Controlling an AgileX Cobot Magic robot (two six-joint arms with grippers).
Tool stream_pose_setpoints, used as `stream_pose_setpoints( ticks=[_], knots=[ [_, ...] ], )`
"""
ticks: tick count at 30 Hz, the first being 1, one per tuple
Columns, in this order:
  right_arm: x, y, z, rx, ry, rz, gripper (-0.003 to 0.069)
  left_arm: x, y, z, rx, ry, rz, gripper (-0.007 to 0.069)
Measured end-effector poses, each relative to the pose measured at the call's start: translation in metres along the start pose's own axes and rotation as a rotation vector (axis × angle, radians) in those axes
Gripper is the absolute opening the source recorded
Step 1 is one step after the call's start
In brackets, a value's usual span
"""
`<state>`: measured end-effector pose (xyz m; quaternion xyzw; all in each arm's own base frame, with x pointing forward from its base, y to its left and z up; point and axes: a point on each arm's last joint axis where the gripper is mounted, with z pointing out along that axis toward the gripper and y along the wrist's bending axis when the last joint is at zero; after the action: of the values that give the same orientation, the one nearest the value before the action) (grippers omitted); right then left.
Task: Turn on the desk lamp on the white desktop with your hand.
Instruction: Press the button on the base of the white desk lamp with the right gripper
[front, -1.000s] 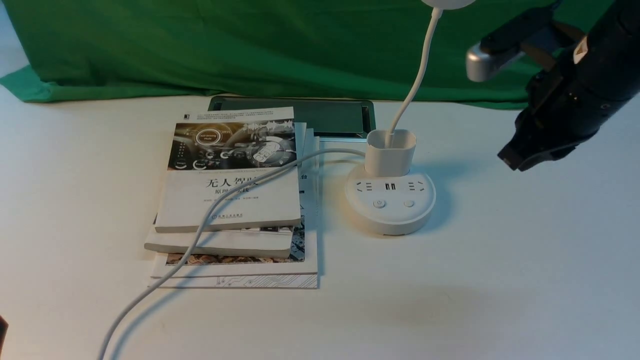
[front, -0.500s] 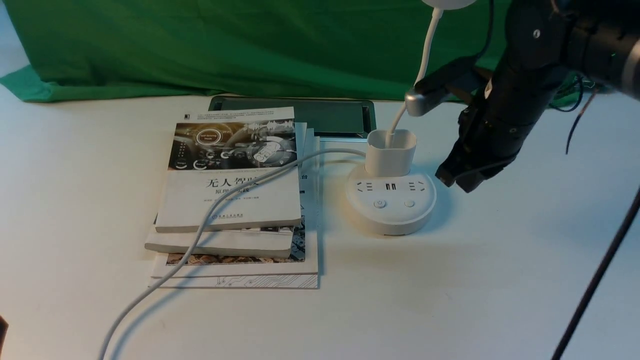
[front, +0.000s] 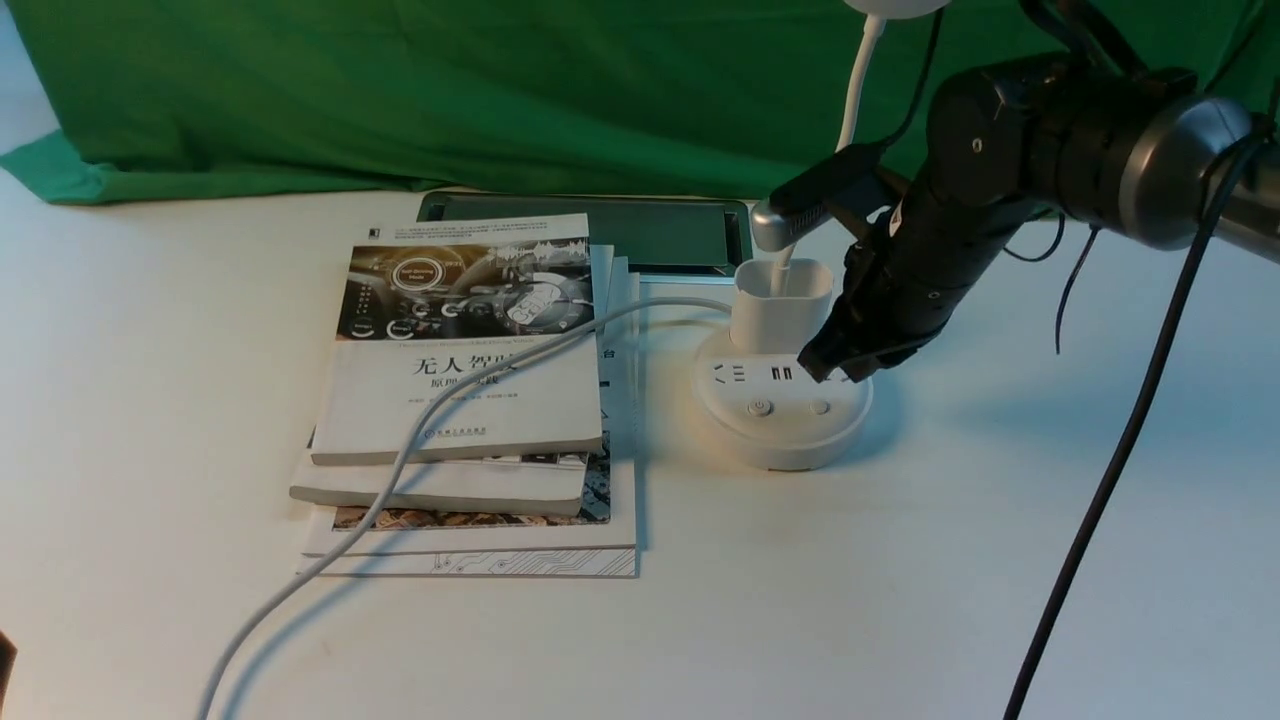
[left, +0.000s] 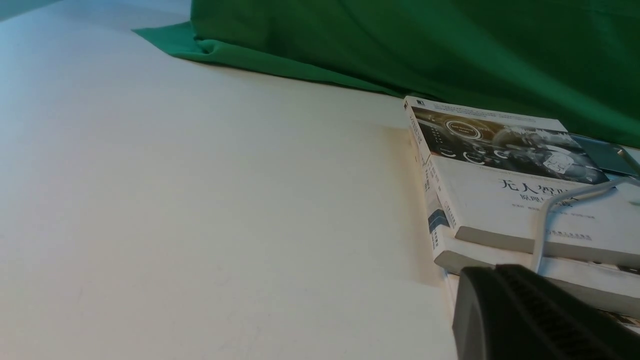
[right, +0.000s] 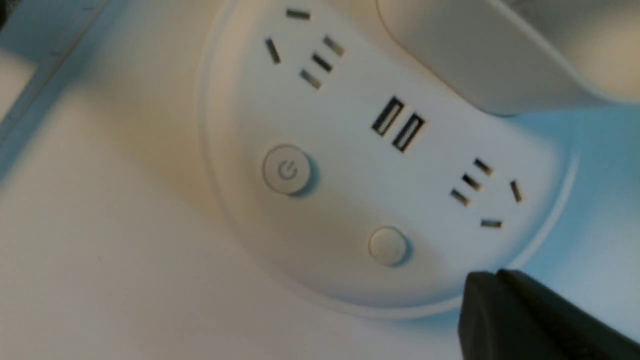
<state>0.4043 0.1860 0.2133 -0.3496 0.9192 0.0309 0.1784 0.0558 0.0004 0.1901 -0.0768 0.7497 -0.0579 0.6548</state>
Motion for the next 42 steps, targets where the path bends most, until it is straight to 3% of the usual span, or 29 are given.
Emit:
stream_pose_setpoints(
  ticks=[15,42],
  knots=[
    [-0.001,0.004,0.031,-0.016,0.0,-0.001,0.003,0.0,0.0,0.0,0.0,0.0,0.0,0.0021],
    [-0.007,0.015,0.022,0.005,-0.017,-0.052,0.003,0.0,0.0,0.0,0.0,0.0,0.0,0.0021]
  ],
)
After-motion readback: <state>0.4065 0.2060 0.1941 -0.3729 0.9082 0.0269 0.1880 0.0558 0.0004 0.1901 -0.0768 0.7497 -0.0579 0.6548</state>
